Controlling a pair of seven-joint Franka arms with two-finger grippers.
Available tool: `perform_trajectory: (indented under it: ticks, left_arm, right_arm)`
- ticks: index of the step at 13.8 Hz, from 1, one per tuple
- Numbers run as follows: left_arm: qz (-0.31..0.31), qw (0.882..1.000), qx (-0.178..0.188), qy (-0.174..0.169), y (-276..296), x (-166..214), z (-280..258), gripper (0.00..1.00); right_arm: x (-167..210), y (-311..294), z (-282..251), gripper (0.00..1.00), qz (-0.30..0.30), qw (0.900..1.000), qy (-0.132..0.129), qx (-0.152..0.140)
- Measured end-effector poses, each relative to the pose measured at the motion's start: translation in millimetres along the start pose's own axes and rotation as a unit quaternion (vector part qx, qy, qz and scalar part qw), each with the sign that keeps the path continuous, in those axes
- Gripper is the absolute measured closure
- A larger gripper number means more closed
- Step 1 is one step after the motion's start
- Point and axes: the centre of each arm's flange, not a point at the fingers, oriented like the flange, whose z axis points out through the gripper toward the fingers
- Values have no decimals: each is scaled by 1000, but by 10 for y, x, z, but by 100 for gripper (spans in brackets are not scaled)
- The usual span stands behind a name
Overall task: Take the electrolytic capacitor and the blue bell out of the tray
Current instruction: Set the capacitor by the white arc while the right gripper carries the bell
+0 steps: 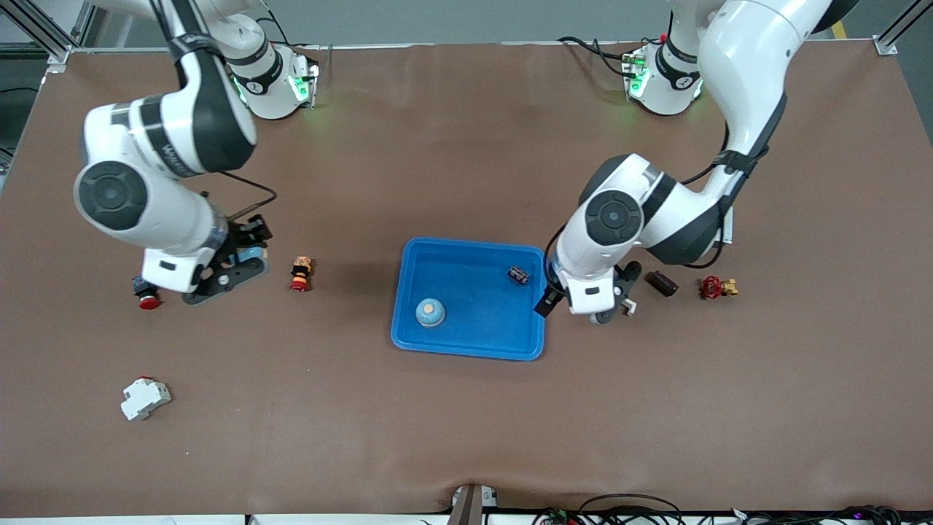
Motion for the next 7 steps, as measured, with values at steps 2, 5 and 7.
perform_trajectory:
  ticks: [2,5,7]
  left_arm:
    - [17,1000,-1,1,42,-238,131,0]
    - [41,999,-1,14,73,-510,300,0]
    - [45,999,4,29,76,-596,435,0]
  right_arm:
    - [-91,383,167,34,-27,999,18,-2]
    - [-242,838,506,34,-57,997,46,-11]
    - [-306,951,709,34,-58,997,53,-14]
